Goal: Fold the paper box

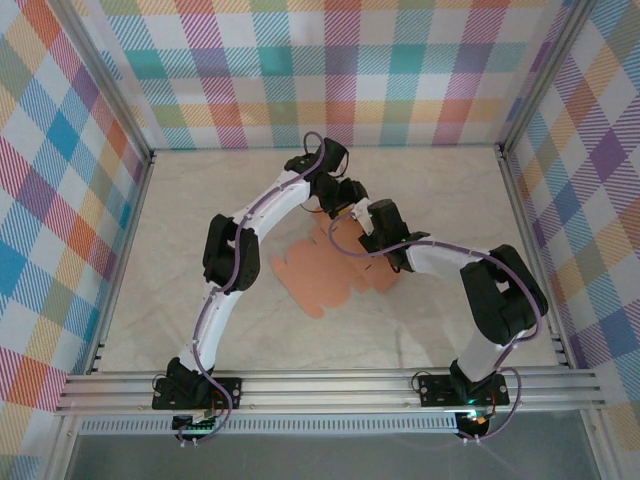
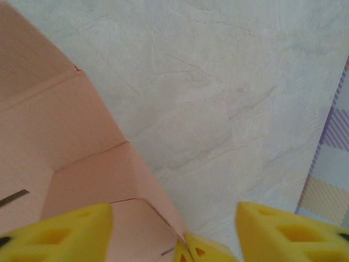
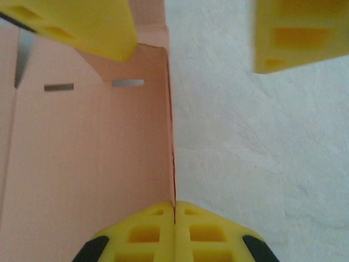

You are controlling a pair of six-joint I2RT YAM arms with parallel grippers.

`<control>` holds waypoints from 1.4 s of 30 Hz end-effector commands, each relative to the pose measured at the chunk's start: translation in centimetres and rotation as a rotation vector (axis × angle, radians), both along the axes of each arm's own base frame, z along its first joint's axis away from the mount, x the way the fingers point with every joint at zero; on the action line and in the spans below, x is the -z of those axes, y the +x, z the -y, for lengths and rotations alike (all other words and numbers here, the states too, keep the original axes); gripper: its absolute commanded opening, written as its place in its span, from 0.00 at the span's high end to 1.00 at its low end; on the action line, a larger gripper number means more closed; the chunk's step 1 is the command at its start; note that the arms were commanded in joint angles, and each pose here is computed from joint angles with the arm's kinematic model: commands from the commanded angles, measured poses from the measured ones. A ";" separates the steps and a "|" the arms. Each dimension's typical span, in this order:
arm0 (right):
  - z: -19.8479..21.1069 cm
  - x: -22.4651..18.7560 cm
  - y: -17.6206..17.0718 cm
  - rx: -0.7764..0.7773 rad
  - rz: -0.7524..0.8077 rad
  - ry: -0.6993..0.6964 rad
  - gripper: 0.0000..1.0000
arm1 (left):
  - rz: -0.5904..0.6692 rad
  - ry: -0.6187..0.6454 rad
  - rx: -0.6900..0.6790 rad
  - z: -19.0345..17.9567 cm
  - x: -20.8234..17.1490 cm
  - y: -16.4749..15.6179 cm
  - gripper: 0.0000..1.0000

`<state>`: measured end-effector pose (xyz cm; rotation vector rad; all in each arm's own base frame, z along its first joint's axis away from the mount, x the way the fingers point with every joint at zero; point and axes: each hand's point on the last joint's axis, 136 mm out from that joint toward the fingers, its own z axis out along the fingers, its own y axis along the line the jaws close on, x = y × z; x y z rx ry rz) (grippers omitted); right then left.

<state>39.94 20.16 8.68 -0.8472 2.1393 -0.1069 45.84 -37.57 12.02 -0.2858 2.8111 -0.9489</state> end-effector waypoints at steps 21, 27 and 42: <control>-2.0 -3.1 -0.3 -0.075 -0.015 0.102 1.00 | 0.073 0.096 0.046 -2.2 -0.7 0.8 0.18; -2.4 -3.3 -0.7 -0.100 -0.029 0.114 1.00 | 0.058 0.079 0.073 -1.6 0.0 0.8 0.28; -1.8 -3.5 0.1 -0.072 -0.012 0.072 1.00 | -0.024 0.040 0.101 -0.1 0.0 -1.8 0.60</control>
